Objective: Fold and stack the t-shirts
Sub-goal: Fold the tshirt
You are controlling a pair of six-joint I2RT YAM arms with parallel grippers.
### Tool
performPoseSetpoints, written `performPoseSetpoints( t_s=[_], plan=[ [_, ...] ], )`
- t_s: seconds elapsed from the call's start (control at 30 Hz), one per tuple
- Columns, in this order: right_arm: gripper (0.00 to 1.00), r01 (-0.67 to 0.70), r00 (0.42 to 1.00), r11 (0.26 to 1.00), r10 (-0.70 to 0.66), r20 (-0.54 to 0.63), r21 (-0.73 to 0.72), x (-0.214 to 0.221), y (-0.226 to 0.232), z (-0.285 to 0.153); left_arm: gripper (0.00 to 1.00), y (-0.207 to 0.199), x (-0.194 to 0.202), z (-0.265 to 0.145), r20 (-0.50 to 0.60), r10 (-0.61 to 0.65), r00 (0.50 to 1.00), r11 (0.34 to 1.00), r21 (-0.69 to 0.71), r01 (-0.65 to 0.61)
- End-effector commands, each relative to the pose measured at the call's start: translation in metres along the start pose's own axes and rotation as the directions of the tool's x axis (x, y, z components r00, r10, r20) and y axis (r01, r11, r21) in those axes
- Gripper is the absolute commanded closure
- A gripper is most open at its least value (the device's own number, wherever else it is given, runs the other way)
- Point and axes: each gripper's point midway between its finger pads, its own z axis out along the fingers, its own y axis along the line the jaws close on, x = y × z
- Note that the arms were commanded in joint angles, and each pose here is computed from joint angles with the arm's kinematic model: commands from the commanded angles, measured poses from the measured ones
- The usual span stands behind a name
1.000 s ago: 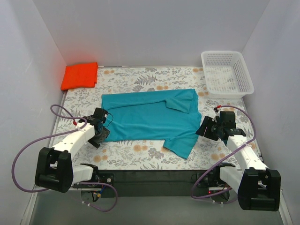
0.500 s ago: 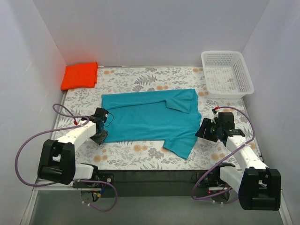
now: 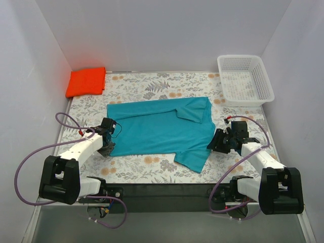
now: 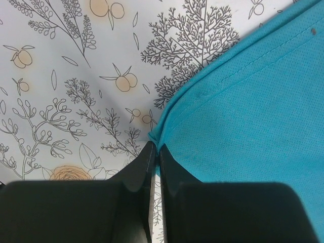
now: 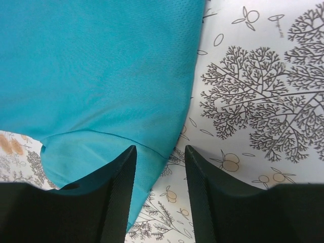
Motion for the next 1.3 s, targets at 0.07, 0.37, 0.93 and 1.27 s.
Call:
performPoseSetpoints(
  t_s=[0.07, 0.37, 0.93, 1.27],
  plan=[
    [0.53, -0.048, 0.998, 0.999, 0.047, -0.049, -0.019, 0.016, 0.002, 0.006, 1.0, 0.003, -0.009, -0.002, 0.042, 0.0, 0.999, 1.0, 0.003, 0.0],
    [0.59, -0.078, 0.993, 0.997, 0.077, -0.087, -0.007, 0.029, -0.001, 0.005, 1.0, 0.0, -0.01, -0.005, 0.041, -0.005, 0.999, 1.0, 0.019, 0.005],
    [0.99, -0.031, 0.999, 0.999, 0.031, 0.008, -0.021, -0.022, 0.02, -0.011, 1.0, -0.019, -0.041, -0.023, 0.098, 0.014, 0.995, 0.998, 0.062, -0.02],
    [0.99, -0.004, 0.999, 0.999, 0.005, 0.05, -0.034, -0.067, 0.039, -0.016, 1.0, -0.048, -0.067, -0.034, 0.121, 0.038, 0.992, 0.994, 0.092, -0.05]
  ],
)
